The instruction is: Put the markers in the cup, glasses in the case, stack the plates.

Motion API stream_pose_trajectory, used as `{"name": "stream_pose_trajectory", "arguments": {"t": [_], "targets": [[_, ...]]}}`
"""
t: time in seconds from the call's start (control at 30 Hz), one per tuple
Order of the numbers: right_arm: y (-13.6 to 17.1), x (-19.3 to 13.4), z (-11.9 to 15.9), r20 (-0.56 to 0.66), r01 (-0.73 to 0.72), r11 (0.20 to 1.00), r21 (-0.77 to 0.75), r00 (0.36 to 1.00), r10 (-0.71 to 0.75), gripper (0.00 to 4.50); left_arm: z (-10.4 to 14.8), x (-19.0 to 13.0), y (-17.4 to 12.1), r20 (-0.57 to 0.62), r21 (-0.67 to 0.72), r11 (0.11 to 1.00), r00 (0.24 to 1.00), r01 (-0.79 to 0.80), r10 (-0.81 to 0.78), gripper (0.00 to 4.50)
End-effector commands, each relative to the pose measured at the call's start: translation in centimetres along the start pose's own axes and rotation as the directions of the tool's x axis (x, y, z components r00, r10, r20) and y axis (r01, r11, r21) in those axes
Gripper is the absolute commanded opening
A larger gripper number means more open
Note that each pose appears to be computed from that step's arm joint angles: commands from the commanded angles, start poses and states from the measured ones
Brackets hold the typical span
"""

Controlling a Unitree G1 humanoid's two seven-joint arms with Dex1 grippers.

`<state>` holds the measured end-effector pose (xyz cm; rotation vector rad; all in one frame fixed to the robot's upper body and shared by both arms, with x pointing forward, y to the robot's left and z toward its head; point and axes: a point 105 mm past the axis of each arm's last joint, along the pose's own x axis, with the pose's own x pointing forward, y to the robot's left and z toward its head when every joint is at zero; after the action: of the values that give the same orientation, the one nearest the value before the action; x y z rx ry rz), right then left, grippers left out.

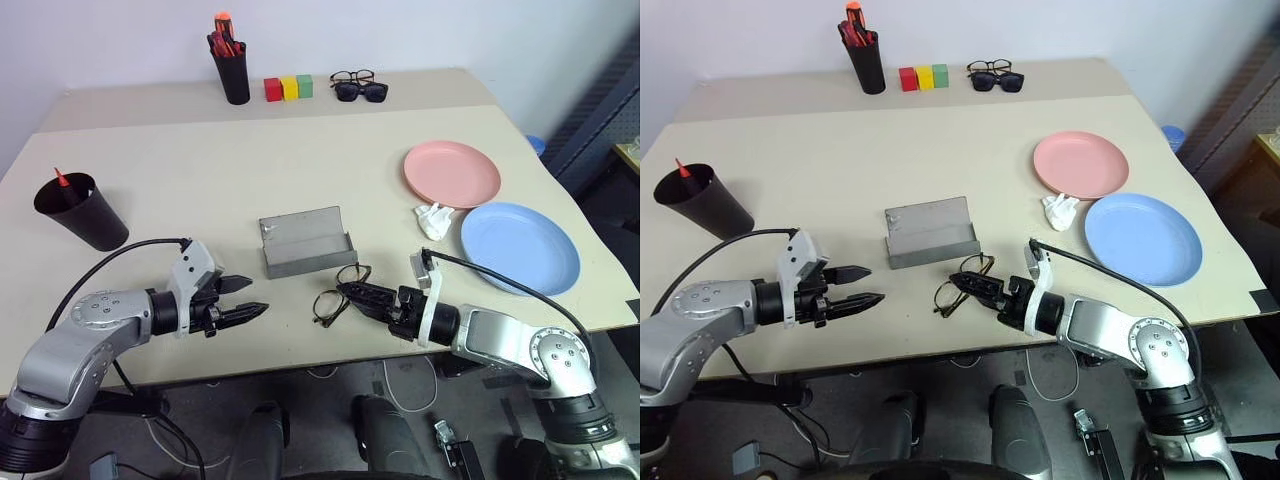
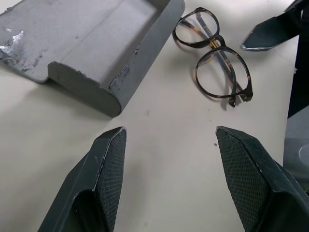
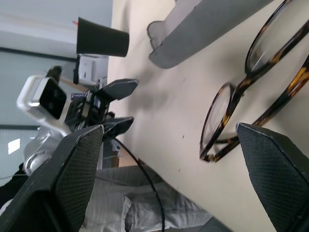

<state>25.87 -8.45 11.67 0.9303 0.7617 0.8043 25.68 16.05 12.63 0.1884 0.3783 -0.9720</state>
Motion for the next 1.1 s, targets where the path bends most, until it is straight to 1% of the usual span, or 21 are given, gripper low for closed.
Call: {"name": "stream_pose_trajectory", "arguments": {"t": [0.03, 0.2, 0.4, 0.67, 0.77, 0.8, 0.93, 0.97, 1.0, 1.1], "targets": [[0.1, 0.5, 0.9, 0.026, -0.009, 1.0, -0.01, 1.0, 0.009, 4.5, 0.7, -0.5, -0.1, 0.013, 0.029, 0.999, 1.0, -0.014, 0.014, 2.99], [-0.6, 1.0, 1.8, 0.043, 0.001, 1.0, -0.02, 0.999, 0.0, 4.5, 0.7, -0.7, -0.3, 0.016, 0.024, 0.999, 1.0, -0.023, 0.023, 2.99], [-0.6, 1.5, 1.3, 0.02, -0.018, 1.0, -0.024, 1.0, 0.018, 4.5, 0.7, -1.0, -0.3, 0.019, 0.022, 0.999, 0.999, -0.043, 0.043, 2.99], [-0.4, 1.9, 1.0, 0.021, -0.024, 0.999, -0.028, 0.999, 0.025, 4.5, 0.7, -1.1, -0.4, 0.02, 0.017, 0.999, 0.998, -0.052, 0.051, 2.99], [-0.4, 1.9, 1.1, 0.027, -0.023, 0.999, -0.033, 0.999, 0.024, 3.65, 0.7, -1.1, -0.4, 0.02, 0.015, 0.998, 0.998, -0.053, 0.053, 3.06], [-0.4, 1.9, 1.1, 0.029, -0.02, 0.999, -0.036, 0.999, 0.021, 3.1, 0.7, -1.1, -0.4, 0.02, 0.015, 0.999, 0.998, -0.053, 0.052, 3.06], [-0.4, 1.9, 1.1, 0.034, -0.013, 0.999, -0.045, 0.999, 0.015, 1.17, 0.7, -1.0, -0.4, 0.021, 0.011, 0.999, 0.999, -0.05, 0.05, 3.06], [-0.4, 1.9, 1.1, 0.035, -0.013, 0.999, -0.048, 0.999, 0.014, 0.58, 0.6, -0.9, -0.4, 0.022, 0.011, 0.999, 0.999, -0.05, 0.05, 3.06], [-0.4, 1.9, 1.1, 0.035, -0.011, 0.999, -0.052, 0.999, 0.013, 0.1, 0.6, -0.9, -0.4, 0.022, 0.01, 0.999, 0.999, -0.05, 0.05, 3.06], [-0.4, 1.8, 1.1, 0.036, -0.004, 0.998, -0.062, 0.999, 0.007, 0.04, 0.7, -0.8, -0.4, 0.023, 0.009, 0.999, 0.999, -0.048, 0.048, 3.06]]}}
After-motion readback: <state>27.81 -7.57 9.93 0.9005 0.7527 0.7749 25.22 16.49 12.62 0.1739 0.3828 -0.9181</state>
